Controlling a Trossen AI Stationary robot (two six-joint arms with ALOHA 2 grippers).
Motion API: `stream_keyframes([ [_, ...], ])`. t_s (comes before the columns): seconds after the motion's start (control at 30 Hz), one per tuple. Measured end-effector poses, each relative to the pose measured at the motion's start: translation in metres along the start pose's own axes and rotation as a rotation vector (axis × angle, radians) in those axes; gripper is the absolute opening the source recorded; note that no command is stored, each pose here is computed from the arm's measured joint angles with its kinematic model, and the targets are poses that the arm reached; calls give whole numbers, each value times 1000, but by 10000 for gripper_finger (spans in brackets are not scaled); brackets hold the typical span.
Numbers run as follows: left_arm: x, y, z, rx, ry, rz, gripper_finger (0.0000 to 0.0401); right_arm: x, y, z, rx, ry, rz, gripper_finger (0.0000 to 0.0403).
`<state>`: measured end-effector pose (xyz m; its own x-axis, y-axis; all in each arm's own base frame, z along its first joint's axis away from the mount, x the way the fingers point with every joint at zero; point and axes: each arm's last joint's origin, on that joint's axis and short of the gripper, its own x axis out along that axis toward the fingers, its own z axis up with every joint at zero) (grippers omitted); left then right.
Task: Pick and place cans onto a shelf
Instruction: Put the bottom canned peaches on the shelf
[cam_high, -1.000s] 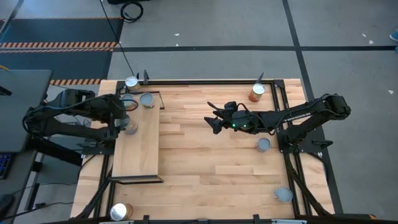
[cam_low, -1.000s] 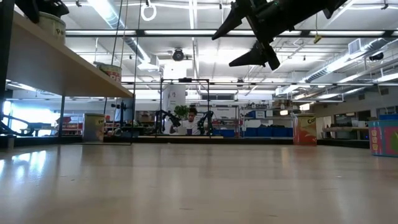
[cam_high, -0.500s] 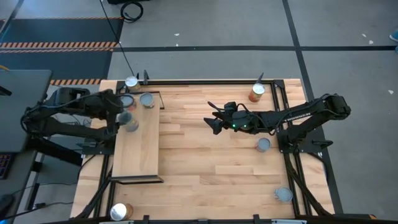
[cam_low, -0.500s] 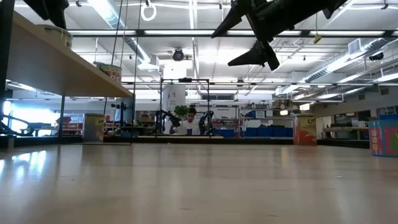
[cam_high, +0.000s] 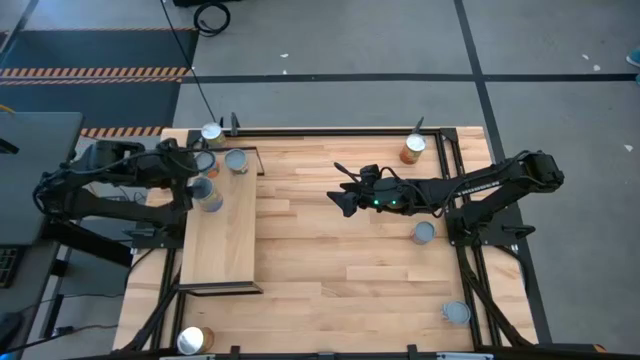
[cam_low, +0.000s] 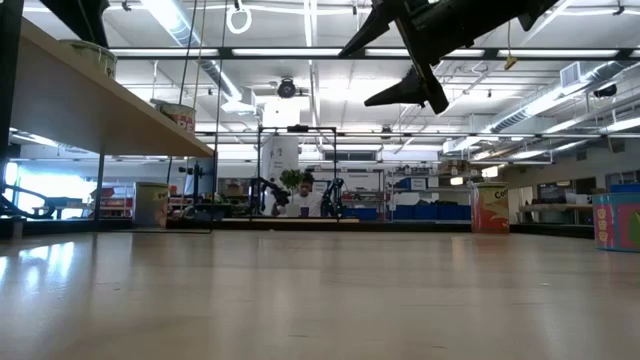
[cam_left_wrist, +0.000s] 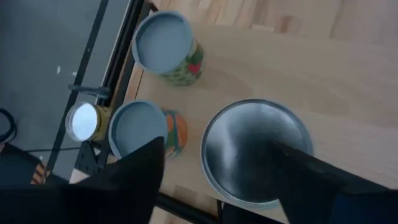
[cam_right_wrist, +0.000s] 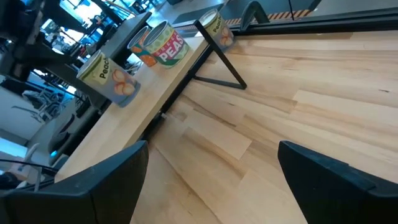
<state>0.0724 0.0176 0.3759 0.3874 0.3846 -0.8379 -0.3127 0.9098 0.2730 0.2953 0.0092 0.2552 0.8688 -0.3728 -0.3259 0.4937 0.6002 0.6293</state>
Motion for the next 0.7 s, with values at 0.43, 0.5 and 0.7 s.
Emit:
stream_keyframes([
  [0.43,16,-5,-4,21,61,31,197,-1,1,-1,1,4,3,366],
  [0.5,12,-3,-5,17,52,25,197,-1,2,-2,-1,6,6,366],
  [0.7,8,-2,-6,63,30,24,197,-3,5,-6,-6,18,19,366],
])
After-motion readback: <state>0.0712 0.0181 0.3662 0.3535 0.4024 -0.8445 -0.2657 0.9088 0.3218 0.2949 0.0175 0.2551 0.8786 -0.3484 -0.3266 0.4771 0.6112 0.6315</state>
